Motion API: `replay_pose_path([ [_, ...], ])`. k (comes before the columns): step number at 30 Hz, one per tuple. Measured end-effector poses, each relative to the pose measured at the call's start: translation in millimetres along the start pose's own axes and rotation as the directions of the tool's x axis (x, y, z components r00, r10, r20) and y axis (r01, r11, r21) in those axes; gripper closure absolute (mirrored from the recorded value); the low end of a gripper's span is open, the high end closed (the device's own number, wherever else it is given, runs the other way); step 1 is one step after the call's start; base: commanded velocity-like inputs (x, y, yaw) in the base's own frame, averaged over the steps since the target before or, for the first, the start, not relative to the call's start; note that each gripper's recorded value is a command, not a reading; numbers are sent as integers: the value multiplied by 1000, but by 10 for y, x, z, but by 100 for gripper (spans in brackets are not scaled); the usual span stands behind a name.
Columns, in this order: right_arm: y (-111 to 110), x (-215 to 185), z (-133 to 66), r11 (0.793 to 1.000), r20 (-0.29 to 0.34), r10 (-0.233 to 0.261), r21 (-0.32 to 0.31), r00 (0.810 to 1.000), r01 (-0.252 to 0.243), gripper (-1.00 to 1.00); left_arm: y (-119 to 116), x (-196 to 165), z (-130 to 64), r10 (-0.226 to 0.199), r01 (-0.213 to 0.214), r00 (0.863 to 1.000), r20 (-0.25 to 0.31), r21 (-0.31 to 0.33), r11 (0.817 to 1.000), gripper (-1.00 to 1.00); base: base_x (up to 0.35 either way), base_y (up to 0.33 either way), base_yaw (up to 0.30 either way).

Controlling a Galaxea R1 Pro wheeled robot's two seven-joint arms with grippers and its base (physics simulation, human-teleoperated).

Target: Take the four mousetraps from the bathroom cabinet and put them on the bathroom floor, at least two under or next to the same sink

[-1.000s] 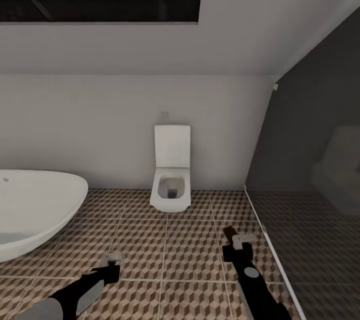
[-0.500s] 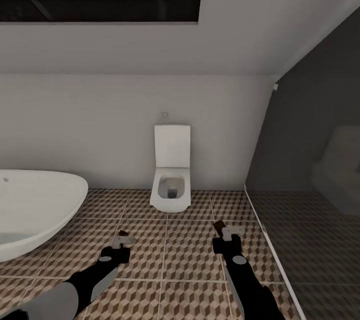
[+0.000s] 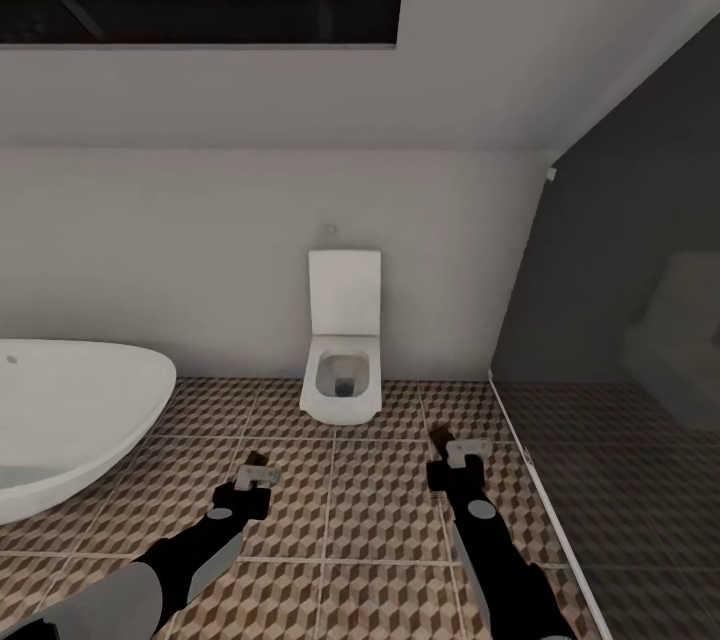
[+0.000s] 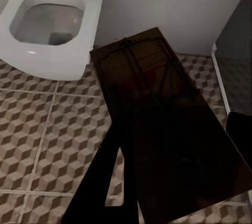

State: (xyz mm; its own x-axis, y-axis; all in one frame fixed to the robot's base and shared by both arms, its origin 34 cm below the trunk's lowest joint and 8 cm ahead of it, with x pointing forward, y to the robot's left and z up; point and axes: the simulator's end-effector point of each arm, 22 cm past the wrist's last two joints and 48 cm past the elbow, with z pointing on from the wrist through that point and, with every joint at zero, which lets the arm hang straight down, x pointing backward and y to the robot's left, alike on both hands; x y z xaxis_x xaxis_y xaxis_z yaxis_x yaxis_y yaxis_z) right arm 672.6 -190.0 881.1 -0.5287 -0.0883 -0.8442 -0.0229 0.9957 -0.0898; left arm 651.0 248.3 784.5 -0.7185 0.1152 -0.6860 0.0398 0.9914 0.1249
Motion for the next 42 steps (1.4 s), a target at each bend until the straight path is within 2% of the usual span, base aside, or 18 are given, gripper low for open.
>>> replay_pose_path([
  [7, 3, -104, 10, 1000, 22, 5, 2, 1000, -5, 100, -12, -3, 23, -1, 1, 1000, 1, 2, 1000, 100, 0, 0, 0],
  [22, 142, 23, 146, 1000, 11, -15, -23, 1000, 15, 100, -111, 55, 174, -3, 3, 1000, -2, 20, 1000, 100, 0, 0, 0],
  [30, 185, 121, 226, 999, 1, -20, -30, 1000, 20, 100, -75, 114, 271, -1, 1, 1000, -4, 17, 1000, 100, 0, 0, 0],
  [32, 187, 149, 246, 999, -3, -21, -31, 1000, 21, 100, -208, -97, 250, -10, 8, 999, 40, 58, 998, 100, 0, 0, 0],
  [35, 186, 190, 278, 999, -7, -22, -30, 1000, 22, 100, -269, -404, 193, -19, 8, 994, 104, 104, 995, 100, 0, 0, 0],
  [37, 190, 217, 299, 999, -10, -23, -31, 1000, 22, 100, -306, -429, 171, -3, -8, 996, 84, 126, 992, 100, 0, 0, 0],
  [42, 207, 284, 350, 999, -17, -23, -33, 1000, 22, 100, -290, -323, 238, 10, -16, 998, 55, 123, 992, 100, 0, 0, 0],
])
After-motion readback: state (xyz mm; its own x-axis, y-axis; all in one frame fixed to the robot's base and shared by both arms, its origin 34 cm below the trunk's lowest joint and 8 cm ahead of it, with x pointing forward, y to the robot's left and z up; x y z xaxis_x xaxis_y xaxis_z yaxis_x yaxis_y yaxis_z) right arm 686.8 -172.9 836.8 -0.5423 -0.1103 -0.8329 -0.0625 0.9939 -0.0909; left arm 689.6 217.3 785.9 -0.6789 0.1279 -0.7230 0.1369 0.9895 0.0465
